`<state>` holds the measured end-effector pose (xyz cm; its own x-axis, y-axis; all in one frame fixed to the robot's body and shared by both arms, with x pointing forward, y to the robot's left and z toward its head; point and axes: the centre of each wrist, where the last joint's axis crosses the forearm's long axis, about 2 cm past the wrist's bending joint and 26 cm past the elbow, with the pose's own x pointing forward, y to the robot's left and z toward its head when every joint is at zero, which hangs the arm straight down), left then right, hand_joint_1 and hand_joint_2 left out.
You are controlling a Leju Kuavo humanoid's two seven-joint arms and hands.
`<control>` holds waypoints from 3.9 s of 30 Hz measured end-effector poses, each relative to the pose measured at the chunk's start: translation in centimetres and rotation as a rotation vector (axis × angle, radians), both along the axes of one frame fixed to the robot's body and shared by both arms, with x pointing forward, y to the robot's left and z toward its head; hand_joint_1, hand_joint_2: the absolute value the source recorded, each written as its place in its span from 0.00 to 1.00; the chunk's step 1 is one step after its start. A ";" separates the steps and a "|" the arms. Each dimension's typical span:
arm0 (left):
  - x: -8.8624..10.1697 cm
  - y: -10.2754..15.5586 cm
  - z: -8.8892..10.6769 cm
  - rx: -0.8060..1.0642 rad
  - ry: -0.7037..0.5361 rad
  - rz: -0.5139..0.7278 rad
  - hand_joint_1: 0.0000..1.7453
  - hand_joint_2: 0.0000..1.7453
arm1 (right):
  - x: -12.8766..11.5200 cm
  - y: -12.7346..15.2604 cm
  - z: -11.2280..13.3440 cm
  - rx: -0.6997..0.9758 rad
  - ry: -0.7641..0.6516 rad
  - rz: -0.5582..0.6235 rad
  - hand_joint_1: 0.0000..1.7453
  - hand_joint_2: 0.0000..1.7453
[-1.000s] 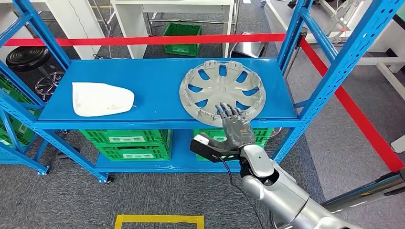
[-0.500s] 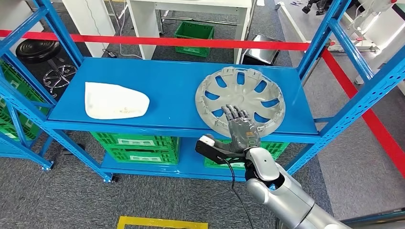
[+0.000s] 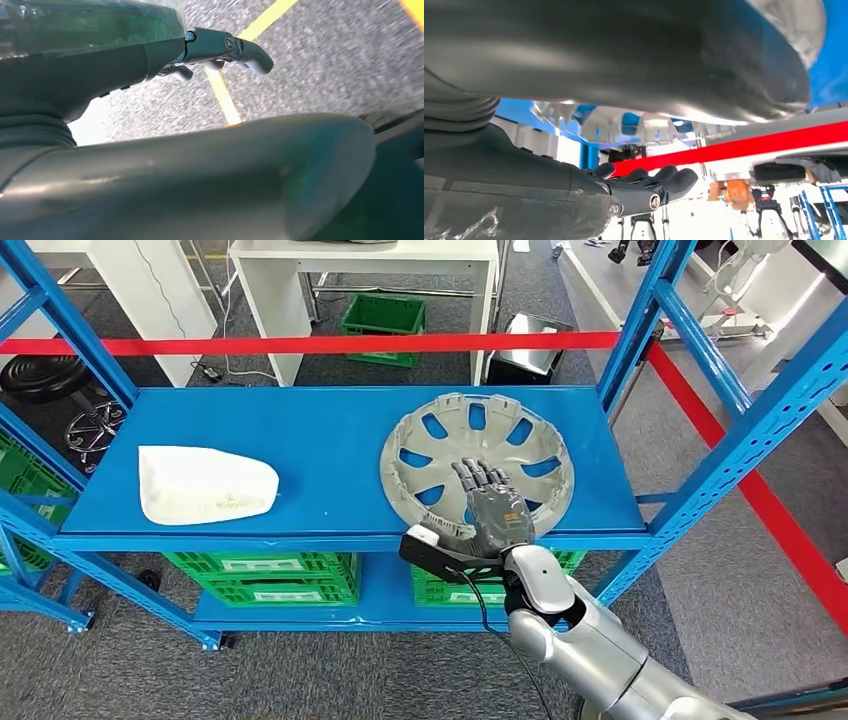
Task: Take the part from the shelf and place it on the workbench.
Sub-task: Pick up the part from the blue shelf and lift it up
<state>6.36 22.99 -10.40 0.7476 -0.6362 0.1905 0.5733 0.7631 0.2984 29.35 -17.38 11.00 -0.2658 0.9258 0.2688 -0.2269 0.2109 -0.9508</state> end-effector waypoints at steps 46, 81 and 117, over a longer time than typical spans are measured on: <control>0.1 0.0 0.0 0.001 -0.006 -0.003 0.00 0.00 | -0.3 -1.6 -3.7 -0.306 0.323 -0.073 0.00 1.00; 0.2 0.0 0.0 -0.001 -0.024 -0.006 0.00 0.00 | 0.1 -1.9 -3.8 -0.262 0.290 -0.074 0.00 1.00; 1.3 0.9 0.1 0.022 -0.053 -0.032 0.00 0.00 | 1.6 -1.7 -3.4 -0.156 0.287 -0.091 0.67 1.00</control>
<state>7.69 23.88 -10.27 0.7159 -0.6642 0.2151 0.5805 0.7375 0.3452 30.98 -19.10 7.63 -0.1144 0.9782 0.1735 -0.4770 0.0991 -0.8733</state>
